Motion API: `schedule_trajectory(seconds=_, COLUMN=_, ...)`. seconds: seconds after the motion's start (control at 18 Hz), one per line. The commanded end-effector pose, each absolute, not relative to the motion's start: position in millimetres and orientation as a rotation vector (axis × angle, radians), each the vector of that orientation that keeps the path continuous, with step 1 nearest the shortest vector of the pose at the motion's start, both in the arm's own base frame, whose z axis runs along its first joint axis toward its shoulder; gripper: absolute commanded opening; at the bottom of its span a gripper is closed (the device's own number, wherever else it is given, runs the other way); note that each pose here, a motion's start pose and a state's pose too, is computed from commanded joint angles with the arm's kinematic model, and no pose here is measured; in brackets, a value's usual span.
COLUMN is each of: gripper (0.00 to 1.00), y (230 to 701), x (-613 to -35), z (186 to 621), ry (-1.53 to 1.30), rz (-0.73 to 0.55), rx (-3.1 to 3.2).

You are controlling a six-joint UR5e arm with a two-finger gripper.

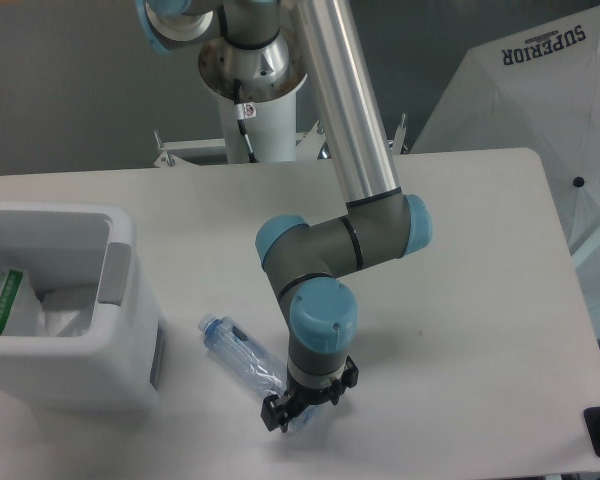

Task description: Place the trash in the trash can

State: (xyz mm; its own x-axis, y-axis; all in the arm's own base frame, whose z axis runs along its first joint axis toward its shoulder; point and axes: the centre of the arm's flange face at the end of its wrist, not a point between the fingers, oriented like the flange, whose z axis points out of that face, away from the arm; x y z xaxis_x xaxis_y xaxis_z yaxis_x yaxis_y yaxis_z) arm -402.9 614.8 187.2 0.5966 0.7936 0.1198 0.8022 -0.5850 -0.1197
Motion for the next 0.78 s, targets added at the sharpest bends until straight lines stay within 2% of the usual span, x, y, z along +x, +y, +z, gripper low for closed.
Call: schedule_trajectory(seconds=0.78, gripper=0.68, y=616.8, x=-394.3, z=188.4, ry=-1.330, rz=-0.080, rx=-2.670)
